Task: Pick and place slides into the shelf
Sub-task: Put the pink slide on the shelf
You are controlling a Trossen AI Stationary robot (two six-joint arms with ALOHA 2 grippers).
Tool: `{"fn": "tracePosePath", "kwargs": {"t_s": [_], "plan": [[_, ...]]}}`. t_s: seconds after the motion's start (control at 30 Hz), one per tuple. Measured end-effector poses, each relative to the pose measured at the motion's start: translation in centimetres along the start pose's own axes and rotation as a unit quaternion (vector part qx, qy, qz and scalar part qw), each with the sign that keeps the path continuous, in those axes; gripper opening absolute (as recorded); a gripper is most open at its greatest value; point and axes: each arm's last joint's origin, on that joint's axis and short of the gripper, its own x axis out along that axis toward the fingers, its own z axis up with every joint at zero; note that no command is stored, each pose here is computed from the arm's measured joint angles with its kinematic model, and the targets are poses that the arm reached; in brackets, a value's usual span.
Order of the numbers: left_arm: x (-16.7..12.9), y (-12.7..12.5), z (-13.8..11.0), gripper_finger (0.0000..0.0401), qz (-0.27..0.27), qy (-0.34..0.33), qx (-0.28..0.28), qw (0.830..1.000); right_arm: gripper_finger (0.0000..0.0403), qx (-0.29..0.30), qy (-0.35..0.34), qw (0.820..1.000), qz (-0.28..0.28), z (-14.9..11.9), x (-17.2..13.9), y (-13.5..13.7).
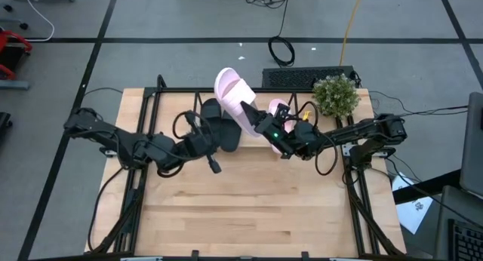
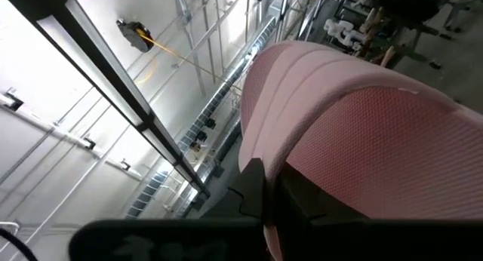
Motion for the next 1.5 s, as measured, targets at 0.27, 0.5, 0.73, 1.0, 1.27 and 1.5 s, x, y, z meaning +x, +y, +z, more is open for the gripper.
{"fn": "tracePosePath", "kwargs": {"t_s": [0.27, 0.5, 0.73, 1.0, 1.27, 1.5], "plan": [[0.9, -1.4, -0.2, 0.0157, 0.036, 0.004, 0.011, 0.999, 0.0002, 0.007, -0.005, 1.0, -0.004, 0.3, 0.3, -0.3], [0.7, -0.7, 0.8, 0.0196, 0.076, 0.017, 0.049, 0.996, 0.0002, 0.009, -0.02, 1.0, -0.008, 1.0, 1.0, -0.8], [1.5, -0.9, 0.9, 0.0198, 0.076, 0.031, 0.076, 0.994, 0.0002, 0.008, -0.003, 1.0, 0.013, 1.4, 1.6, -1.2], [1.9, -1.5, 1.1, 0.0198, 0.073, 0.033, 0.081, 0.993, 0.0002, -0.005, 0.022, 0.999, 0.042, 1.7, 2.0, -1.3], [2.3, -1.3, 0.8, 0.0198, 0.074, 0.042, 0.071, 0.994, 0.0002, -0.011, 0.03, 0.998, 0.044, 1.8, 2.1, -1.4], [1.9, -1.1, 1.1, 0.0198, 0.102, 0.048, 0.077, 0.991, 0.0001, 0.045, 0.069, 0.994, 0.078, 1.6, 2.1, -1.2]]}}
